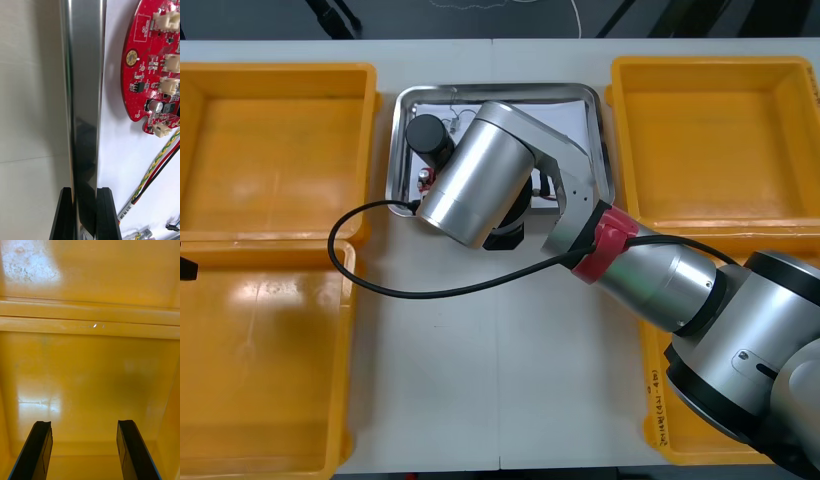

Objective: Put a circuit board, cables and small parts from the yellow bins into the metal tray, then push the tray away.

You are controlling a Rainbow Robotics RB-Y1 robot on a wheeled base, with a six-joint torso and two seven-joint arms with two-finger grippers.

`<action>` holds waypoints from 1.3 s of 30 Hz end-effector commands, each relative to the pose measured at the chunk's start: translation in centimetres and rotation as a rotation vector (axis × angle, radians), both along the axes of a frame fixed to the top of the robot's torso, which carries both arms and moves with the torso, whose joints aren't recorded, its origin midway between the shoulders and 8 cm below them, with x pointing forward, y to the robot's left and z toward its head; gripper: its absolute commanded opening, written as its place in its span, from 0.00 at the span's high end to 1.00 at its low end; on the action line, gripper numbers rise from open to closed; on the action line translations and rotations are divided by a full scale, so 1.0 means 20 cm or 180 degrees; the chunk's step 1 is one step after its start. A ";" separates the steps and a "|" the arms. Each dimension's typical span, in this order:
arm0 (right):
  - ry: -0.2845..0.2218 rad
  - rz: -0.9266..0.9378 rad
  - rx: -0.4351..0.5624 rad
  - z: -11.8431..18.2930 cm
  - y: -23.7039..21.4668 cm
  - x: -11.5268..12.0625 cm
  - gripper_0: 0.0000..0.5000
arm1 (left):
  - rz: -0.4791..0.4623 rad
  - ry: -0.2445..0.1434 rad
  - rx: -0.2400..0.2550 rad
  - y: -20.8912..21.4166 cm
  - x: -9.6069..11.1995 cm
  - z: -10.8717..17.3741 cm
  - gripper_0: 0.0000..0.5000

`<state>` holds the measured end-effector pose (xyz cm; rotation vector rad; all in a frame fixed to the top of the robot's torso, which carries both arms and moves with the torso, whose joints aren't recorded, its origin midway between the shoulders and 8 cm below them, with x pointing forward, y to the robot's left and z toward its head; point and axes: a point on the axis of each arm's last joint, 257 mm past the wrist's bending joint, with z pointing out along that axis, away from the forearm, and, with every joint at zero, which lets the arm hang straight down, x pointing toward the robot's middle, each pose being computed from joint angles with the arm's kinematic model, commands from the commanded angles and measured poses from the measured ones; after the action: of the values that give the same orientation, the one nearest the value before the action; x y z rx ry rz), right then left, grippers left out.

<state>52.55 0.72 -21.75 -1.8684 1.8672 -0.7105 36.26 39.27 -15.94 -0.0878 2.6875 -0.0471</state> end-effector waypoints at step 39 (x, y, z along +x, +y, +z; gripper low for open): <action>-0.0779 0.0266 0.0116 0.35 0.14 0.36 1.00 | -0.0178 -0.0062 0.0267 0.08 -0.02 0.08 0.00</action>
<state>58.71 1.29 -18.35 -1.7527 1.7210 -0.8100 36.26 39.27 -15.94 -0.0876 2.6874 -0.0470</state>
